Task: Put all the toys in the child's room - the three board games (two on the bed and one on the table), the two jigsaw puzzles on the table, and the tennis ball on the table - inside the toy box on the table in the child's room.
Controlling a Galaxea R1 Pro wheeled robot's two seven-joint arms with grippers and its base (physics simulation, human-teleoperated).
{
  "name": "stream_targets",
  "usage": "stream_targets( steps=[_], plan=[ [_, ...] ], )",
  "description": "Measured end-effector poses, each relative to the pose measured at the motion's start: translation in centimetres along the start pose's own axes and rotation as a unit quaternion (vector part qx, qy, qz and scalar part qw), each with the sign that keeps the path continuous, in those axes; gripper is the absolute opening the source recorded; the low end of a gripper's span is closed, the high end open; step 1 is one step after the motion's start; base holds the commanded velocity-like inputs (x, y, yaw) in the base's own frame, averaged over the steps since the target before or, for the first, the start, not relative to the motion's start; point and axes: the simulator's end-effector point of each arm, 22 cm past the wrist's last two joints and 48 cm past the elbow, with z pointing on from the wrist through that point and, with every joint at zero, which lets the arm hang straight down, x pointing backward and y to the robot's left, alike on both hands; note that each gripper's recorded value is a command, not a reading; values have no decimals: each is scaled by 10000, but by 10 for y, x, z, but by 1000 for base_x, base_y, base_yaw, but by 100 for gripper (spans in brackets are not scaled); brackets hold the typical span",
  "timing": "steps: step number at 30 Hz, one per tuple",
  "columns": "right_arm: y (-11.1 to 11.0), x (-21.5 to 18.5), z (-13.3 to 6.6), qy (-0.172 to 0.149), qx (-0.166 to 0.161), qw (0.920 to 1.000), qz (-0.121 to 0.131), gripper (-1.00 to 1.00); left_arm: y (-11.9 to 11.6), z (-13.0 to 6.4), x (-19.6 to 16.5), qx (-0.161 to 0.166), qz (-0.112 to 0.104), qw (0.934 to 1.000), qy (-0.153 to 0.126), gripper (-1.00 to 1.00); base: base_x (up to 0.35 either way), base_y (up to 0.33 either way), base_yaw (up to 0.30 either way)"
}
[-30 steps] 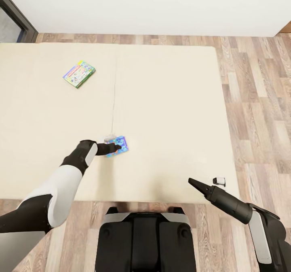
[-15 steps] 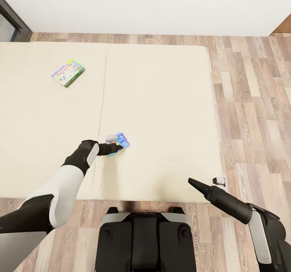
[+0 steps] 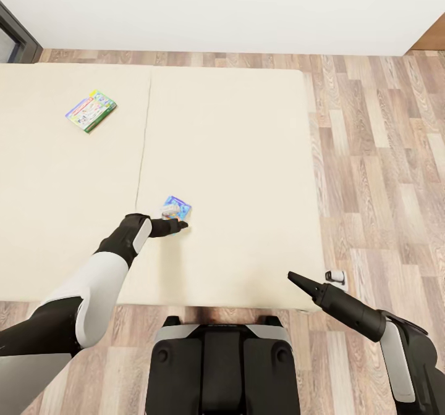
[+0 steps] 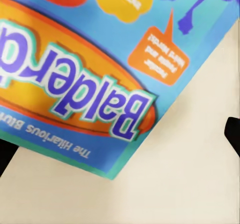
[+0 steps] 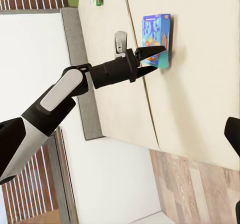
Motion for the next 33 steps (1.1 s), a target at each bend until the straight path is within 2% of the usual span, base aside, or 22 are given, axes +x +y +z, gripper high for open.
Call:
stream_targets(
  steps=[16, 19, 27, 33],
  plan=[
    [7, -3, 0, -24, -37, 10000, -62, 100, -3, -7, -7, 15, 20, 10000, -62, 100, 0, -5, 0],
    [7, -4, 0, -65, -45, 9998, -171, 100, -3, -8, -7, 12, 24, 10000, -64, 100, 0, 0, 0],
    [7, -5, 0, -68, -41, 9998, -196, 100, -2, -8, -7, 8, 24, 10000, -66, 100, 0, 1, 0],
    [7, -5, 0, -70, -44, 9998, -193, 100, 0, -8, -8, -6, 22, 10000, -68, 100, 0, 108, 0]
  ],
)
